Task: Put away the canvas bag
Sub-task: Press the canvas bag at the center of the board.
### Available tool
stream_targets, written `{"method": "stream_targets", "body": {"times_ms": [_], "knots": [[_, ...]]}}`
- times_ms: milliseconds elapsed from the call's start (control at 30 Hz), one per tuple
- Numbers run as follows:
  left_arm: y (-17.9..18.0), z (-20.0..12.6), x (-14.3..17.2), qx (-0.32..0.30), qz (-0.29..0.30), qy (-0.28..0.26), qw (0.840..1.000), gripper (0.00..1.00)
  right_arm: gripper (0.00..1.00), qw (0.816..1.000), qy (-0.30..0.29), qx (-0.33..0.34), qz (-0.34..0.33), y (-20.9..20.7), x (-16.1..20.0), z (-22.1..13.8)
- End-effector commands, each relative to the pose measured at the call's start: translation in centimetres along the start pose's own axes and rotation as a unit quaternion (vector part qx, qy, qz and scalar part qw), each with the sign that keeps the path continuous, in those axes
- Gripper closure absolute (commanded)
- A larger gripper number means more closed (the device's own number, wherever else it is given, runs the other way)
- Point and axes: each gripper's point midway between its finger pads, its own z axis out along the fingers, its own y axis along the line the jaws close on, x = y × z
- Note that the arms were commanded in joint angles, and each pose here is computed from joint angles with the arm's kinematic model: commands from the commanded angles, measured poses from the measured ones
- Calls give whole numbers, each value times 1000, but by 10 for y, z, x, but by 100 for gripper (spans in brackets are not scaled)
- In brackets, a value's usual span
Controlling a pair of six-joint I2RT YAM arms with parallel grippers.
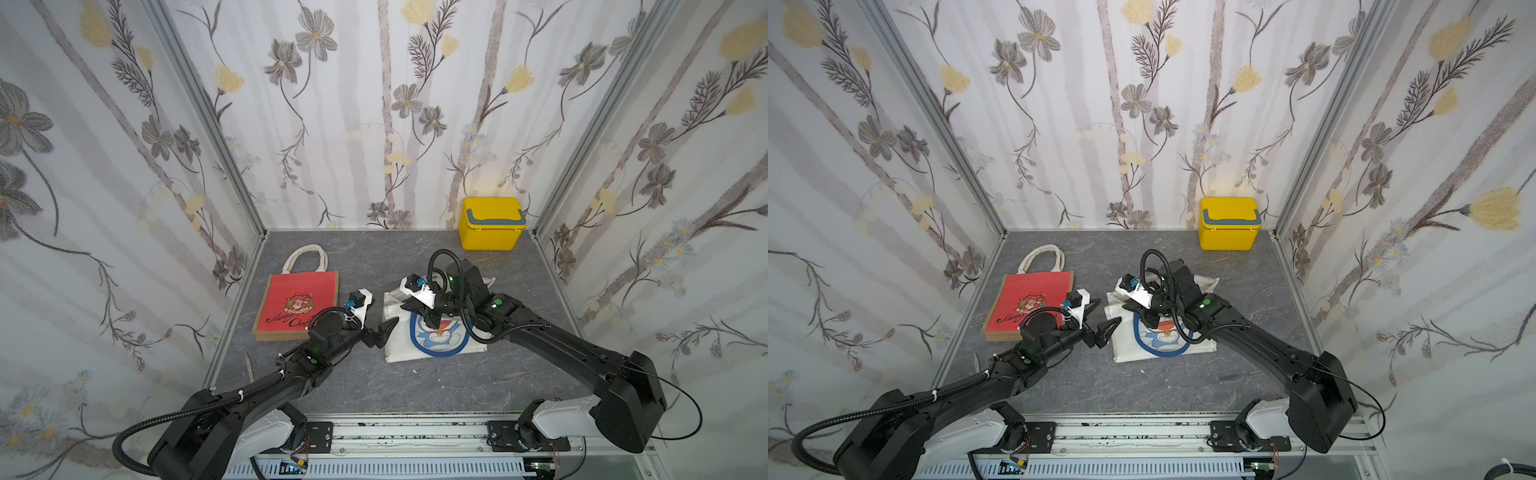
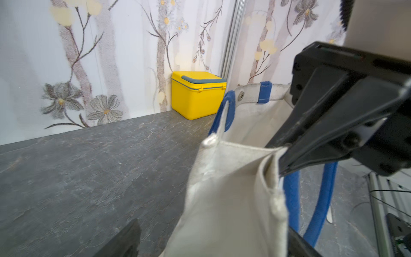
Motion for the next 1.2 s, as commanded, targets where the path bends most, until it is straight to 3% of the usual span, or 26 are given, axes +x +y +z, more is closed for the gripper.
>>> {"method": "stream_targets", "body": {"times_ms": [0,200,367,433,633,1033,1167], "knots": [[-7,8,-13,21,67,-18,997,4,93,999,-14,-26,-14,10,-8,-4],[-10,17,-26,33,93,-40,994,0,93,999,-13,-37,-13,12,-5,-8],[-31,26,-28,103,84,-29,991,2,93,999,-17,-44,-10,10,-10,-8],[-33,31,-21,114,74,-14,991,12,92,999,-19,-46,-10,10,-12,-9],[-33,35,-6,121,54,20,991,54,88,999,-16,-40,-6,7,-12,-10],[-26,34,-11,96,20,14,995,74,56,1000,0,18,-17,-7,-13,-21],[-27,31,-14,95,16,9,995,80,58,998,10,41,-48,-13,-15,-30]]}}
